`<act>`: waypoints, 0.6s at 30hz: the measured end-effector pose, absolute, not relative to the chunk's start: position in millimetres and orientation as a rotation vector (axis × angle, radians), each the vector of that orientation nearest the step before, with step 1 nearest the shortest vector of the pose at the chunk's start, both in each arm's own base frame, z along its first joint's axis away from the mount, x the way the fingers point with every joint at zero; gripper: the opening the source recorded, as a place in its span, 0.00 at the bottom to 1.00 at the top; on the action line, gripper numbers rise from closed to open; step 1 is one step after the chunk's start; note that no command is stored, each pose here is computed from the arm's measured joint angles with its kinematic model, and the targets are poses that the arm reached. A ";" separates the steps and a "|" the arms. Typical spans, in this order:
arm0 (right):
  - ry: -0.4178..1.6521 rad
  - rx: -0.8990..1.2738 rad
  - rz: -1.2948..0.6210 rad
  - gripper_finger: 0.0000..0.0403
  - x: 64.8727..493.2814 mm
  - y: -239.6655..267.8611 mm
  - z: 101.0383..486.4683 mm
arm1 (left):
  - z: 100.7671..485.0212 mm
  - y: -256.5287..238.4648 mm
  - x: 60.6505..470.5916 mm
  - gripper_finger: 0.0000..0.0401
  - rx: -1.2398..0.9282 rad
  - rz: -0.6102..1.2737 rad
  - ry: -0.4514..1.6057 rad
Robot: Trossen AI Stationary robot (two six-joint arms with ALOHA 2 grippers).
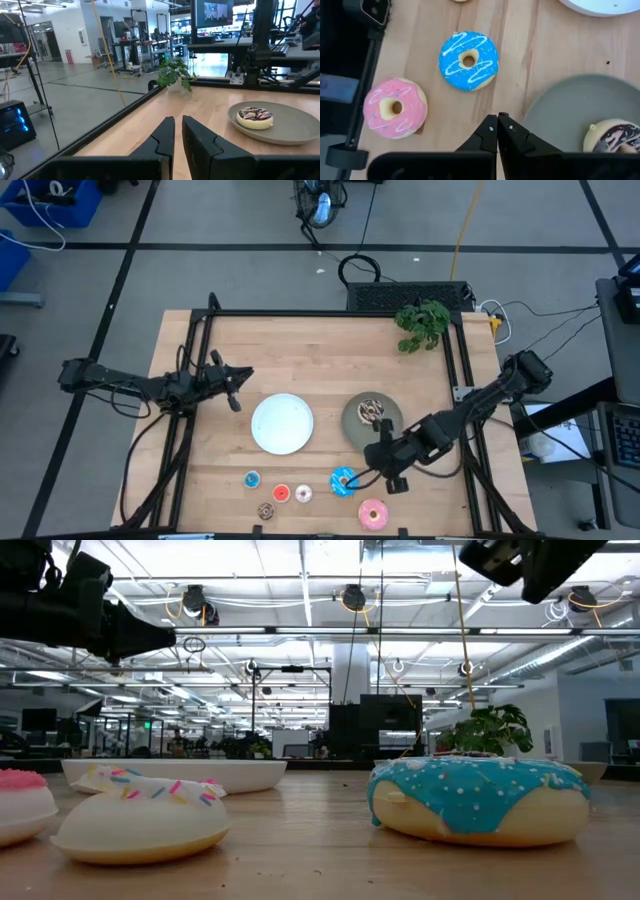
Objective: Pick & Place donuts
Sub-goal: Put the large pink donut on the gray plate
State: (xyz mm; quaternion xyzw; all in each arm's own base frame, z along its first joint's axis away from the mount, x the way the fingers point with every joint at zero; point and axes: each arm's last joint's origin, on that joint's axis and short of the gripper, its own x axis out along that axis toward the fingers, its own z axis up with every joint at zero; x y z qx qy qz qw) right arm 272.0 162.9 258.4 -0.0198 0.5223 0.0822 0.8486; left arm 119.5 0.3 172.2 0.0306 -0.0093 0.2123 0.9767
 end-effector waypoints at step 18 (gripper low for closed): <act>1.219 -0.247 0.305 0.00 355.7 190.5 271.2 | 171.8 0.3 119.6 0.10 0.061 0.427 -0.015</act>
